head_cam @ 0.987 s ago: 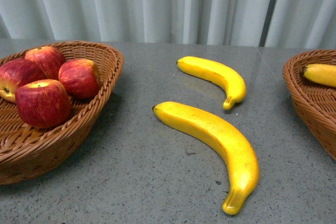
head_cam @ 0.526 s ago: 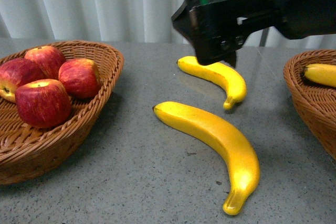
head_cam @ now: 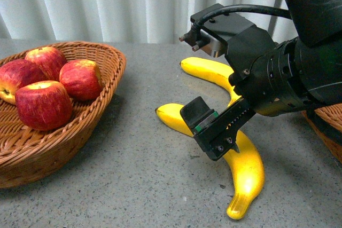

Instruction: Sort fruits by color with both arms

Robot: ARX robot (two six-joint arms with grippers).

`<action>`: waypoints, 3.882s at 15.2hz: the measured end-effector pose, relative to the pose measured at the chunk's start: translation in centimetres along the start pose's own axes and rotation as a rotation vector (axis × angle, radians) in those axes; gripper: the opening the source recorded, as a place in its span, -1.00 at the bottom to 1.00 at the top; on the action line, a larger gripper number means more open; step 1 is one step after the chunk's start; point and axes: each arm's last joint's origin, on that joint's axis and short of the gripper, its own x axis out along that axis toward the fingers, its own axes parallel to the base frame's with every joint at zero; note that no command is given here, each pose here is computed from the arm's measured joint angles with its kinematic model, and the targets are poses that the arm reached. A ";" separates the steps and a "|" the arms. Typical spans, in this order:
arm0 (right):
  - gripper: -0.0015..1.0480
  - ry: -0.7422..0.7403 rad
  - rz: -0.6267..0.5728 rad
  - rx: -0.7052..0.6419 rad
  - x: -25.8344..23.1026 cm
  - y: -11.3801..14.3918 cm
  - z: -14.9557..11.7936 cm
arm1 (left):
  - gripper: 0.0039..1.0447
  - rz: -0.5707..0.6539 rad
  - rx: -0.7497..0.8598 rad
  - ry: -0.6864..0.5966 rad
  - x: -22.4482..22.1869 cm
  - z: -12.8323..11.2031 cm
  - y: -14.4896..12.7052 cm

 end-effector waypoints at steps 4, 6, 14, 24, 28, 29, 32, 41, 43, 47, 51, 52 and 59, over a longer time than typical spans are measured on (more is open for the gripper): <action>0.87 0.050 0.020 -0.041 0.4 0.7 -1.5 | 0.88 0.000 0.000 0.000 0.0 0.0 0.0; 0.87 0.069 0.031 -0.053 0.6 1.1 -1.9 | 0.88 0.000 0.000 0.000 0.0 0.0 0.0; -0.33 0.086 0.070 -0.046 0.5 1.1 -2.6 | 0.88 0.000 0.000 0.000 0.0 0.0 0.0; -0.34 -0.152 -0.292 0.201 -8.5 -15.2 -4.3 | 0.88 0.000 0.000 0.000 0.0 0.0 0.0; -0.35 0.016 -0.375 0.171 -10.6 -18.1 -9.7 | 0.88 0.000 0.000 0.000 0.0 0.0 0.0; -0.29 0.022 -0.374 0.156 -10.8 -18.2 -10.1 | 0.88 0.000 0.000 0.000 0.0 0.0 0.0; 0.38 -0.021 -0.376 0.104 -12.1 -17.5 -9.1 | 0.88 0.001 0.000 0.000 0.0 0.0 0.0; 0.87 -0.208 -0.047 0.021 -1.6 -10.3 6.4 | 0.88 0.000 0.000 0.000 0.0 0.0 0.0; 0.87 -0.155 -0.007 0.013 1.5 -9.1 7.6 | 0.88 0.000 0.000 0.000 0.0 0.0 0.0; 0.87 -0.069 0.016 -0.004 4.0 -8.5 8.2 | 0.88 0.000 0.000 0.000 0.0 0.0 0.0; 0.87 0.007 0.001 -0.009 6.5 -9.0 8.3 | 0.88 0.000 0.000 0.000 0.0 0.0 0.0; 0.87 0.011 -0.001 -0.008 6.7 -9.1 8.3 | 0.88 0.001 0.000 0.000 0.0 0.0 0.0; 0.87 0.164 -0.040 0.112 11.5 -11.2 6.4 | 0.88 0.000 0.000 0.000 0.0 0.0 0.0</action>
